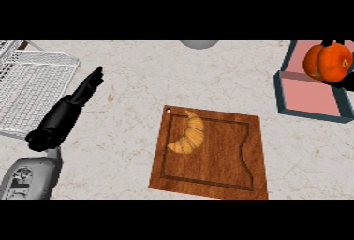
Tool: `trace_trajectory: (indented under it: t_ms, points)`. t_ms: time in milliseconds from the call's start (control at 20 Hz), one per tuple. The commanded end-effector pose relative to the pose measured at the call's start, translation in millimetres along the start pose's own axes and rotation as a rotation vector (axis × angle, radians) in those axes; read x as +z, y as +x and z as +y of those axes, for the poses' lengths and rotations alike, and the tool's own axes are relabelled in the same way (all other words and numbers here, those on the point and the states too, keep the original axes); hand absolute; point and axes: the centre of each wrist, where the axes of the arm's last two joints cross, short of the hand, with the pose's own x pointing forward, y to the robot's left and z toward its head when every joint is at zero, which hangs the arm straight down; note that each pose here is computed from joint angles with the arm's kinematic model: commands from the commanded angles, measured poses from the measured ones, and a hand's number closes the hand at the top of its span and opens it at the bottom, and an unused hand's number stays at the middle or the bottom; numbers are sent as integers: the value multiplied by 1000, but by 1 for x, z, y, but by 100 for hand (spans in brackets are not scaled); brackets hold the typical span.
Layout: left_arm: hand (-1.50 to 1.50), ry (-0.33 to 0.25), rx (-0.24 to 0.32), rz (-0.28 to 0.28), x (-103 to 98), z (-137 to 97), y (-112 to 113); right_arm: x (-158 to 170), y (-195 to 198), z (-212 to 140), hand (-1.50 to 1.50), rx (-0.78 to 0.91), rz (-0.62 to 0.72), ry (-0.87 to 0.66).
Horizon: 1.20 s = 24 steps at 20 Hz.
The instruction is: Pick the squash from the cutting board and place it in the cardboard box
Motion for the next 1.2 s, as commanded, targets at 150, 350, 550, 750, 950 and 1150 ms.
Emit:
trace_trajectory:
  t_ms: [150, 350, 550, 750, 950, 1150]
  points:
    - [0, -19, -3, -24, -7, -10, 8, -12, -46, -9, 150, 43, 91, 231]
    - [0, -10, -6, -29, 0, -10, -5, 3, -74, 10, 150, 122, 129, 372]
    - [0, -24, -7, -21, -9, -3, 3, 3, -85, 1, -150, 54, 86, 486]
    - [0, -9, 2, -16, -12, -18, -3, 7, -92, 10, -150, -34, -66, 475]
    - [0, -2, 12, -6, -7, -9, 4, -5, -89, 4, -150, -277, -187, 242]
    - [0, -11, -8, -8, -4, -6, -2, -9, -99, 45, -150, -706, -164, 40]
